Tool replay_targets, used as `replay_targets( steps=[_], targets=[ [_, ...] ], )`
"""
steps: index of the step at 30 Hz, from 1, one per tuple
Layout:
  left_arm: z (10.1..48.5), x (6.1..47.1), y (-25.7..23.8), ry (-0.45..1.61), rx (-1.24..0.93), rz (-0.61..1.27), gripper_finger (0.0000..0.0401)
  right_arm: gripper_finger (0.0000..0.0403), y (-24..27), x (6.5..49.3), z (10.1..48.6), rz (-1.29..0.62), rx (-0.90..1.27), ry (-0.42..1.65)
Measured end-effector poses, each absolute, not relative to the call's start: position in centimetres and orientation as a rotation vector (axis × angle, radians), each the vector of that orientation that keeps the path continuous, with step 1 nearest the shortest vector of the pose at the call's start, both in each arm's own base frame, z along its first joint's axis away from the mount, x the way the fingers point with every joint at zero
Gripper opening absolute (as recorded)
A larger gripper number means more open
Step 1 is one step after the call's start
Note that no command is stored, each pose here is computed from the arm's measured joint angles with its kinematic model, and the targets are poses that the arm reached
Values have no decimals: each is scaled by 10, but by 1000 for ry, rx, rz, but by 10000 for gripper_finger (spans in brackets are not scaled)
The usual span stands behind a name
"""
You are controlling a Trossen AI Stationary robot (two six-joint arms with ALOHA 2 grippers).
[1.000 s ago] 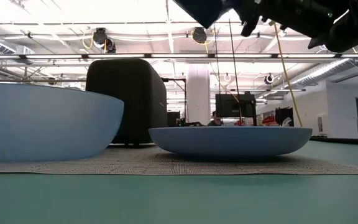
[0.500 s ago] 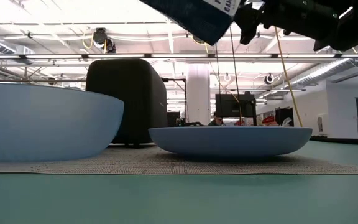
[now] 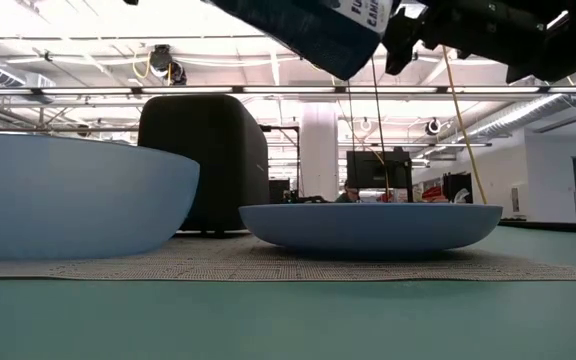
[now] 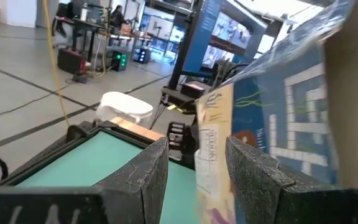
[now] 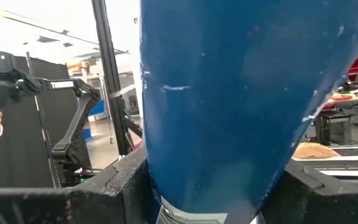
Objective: Arrange a breakfast setting
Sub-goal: Pour the cereal into the blue bowl
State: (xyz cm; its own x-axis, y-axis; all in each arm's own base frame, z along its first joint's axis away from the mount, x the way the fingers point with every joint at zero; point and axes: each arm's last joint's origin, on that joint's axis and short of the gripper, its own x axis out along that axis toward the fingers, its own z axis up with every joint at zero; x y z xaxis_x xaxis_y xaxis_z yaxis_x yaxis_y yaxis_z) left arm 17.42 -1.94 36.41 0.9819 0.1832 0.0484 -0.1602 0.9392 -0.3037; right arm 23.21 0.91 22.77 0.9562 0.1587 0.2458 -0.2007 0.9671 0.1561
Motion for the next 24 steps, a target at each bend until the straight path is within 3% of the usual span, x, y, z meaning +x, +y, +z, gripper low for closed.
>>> replay_targets(
  steps=[8, 24],
  targets=[
    [372, 160, -24, -107, -314, 40, 166, 221, 9, 233, 222, 175, 186, -172],
    [368, 164, -29, -69, -312, 17, 166, 221, 9, 234, 221, 172, 186, -165]
  ],
)
